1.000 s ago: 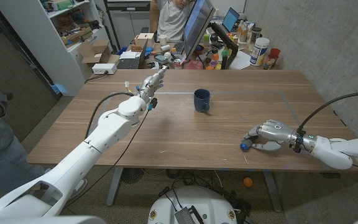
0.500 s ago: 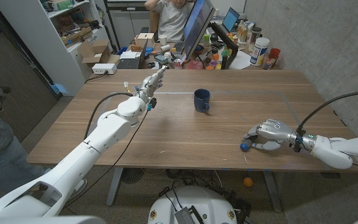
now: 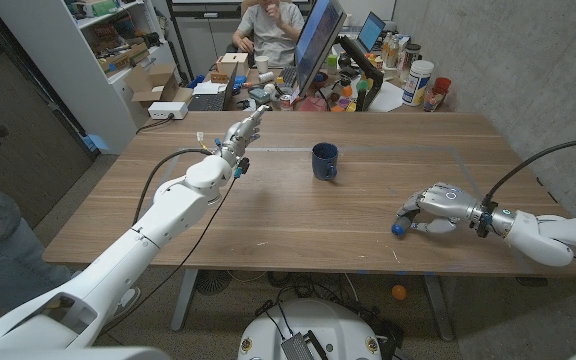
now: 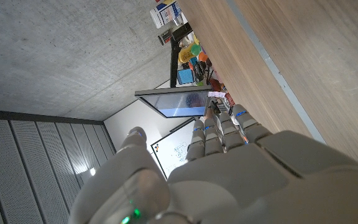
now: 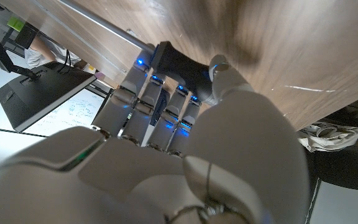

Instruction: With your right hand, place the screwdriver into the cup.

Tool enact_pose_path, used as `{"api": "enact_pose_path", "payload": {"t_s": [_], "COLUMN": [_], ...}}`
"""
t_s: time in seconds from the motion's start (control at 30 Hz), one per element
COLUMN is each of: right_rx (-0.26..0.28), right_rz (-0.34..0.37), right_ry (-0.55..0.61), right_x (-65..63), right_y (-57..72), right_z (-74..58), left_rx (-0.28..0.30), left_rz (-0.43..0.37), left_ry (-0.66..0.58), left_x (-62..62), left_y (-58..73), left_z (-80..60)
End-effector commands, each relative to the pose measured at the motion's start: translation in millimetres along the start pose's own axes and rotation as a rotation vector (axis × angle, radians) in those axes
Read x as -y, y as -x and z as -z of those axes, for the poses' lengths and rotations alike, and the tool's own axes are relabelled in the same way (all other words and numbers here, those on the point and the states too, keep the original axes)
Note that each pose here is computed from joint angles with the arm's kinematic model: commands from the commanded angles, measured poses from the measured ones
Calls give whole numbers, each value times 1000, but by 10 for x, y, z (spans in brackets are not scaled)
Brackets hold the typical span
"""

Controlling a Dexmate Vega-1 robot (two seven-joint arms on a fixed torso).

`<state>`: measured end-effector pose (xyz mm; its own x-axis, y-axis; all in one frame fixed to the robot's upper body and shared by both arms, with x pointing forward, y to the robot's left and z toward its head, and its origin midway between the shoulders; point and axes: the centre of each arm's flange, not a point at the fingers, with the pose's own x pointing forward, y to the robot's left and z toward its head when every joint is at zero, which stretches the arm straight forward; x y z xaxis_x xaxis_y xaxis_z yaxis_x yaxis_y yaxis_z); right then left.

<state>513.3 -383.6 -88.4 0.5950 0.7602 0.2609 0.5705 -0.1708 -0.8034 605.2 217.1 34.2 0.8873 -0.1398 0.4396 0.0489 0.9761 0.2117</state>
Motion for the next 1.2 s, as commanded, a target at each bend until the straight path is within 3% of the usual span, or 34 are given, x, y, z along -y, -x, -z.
{"api": "enact_pose_path", "payload": {"t_s": [0.03,0.5,0.83,1.2], "right_rx": [-15,-55,-94,-92], "right_rz": [44,150,333,464], "right_ry": [51,94,28,6], "right_x": [249,499,809,1068], "right_y": [-22,-324,-690,-929], "right_z": [45,-66,-208,-317], "left_rx": [9,20,28,39], "left_rz": [3,1,6,7], "left_ry": [13,21,15,7], "left_x": [-65,-173,-244,-338], "left_y": [21,71,96,118], "left_z": [65,139,163,166]}}
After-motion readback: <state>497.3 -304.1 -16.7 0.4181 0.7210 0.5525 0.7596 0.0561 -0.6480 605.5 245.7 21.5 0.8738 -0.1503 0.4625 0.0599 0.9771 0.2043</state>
